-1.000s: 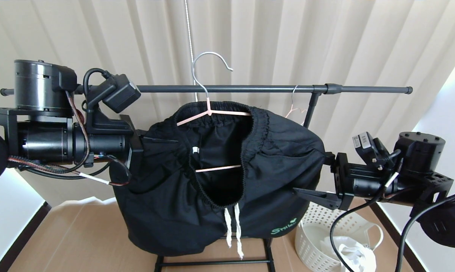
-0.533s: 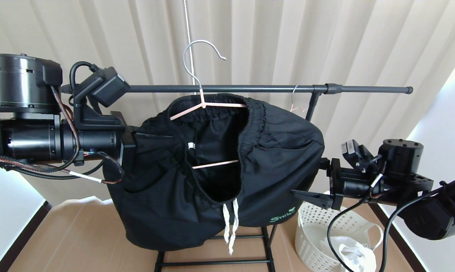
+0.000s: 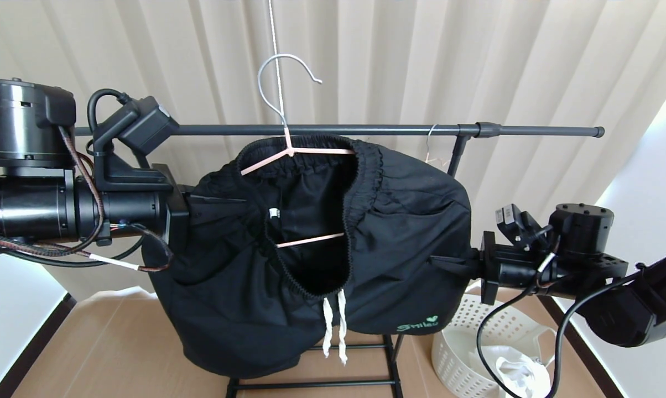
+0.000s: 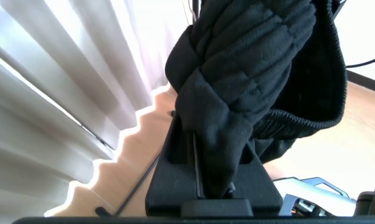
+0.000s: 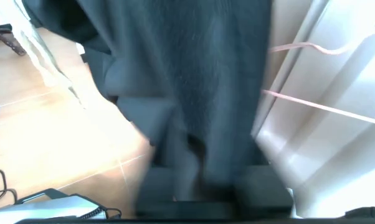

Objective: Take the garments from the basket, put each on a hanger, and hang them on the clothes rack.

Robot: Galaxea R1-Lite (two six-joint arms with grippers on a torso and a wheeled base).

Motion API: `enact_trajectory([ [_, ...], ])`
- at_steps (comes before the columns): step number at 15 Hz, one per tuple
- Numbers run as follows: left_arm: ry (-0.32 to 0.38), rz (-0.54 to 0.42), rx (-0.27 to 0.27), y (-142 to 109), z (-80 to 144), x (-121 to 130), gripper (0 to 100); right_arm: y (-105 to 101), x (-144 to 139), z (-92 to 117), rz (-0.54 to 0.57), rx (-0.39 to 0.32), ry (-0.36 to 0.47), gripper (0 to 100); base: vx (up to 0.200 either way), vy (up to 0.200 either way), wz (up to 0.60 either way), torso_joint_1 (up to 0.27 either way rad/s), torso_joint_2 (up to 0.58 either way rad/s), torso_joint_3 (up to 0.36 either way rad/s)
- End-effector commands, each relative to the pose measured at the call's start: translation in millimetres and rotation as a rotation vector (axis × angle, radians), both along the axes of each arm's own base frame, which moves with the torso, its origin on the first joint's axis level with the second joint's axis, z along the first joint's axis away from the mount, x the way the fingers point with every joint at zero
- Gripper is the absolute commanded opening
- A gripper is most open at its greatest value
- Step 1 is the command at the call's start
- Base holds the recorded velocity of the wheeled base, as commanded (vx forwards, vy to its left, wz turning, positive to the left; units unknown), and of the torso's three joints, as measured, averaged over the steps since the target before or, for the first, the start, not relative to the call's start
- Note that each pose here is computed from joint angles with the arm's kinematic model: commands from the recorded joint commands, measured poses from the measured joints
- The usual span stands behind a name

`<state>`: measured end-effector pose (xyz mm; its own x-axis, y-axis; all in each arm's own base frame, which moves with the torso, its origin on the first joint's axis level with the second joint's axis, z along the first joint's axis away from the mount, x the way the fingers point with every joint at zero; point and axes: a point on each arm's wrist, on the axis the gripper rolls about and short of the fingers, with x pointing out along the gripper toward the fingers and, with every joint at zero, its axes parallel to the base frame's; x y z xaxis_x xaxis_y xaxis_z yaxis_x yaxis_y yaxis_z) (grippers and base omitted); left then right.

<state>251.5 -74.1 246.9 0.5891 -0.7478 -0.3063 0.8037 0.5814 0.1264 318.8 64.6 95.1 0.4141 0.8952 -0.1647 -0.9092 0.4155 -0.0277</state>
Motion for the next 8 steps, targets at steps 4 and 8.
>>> enact_trajectory([
  [4,-0.006,0.044,-0.017,11,5,-4,0,-11,10,-5,-0.037,0.0,0.005,0,0.0,0.0,0.0,0.0,0.0,0.0],
  [8,-0.005,0.061,-0.036,15,9,-9,0,-16,17,-12,-0.056,-0.002,0.023,0,0.0,0.0,0.0,0.0,0.0,0.0],
])
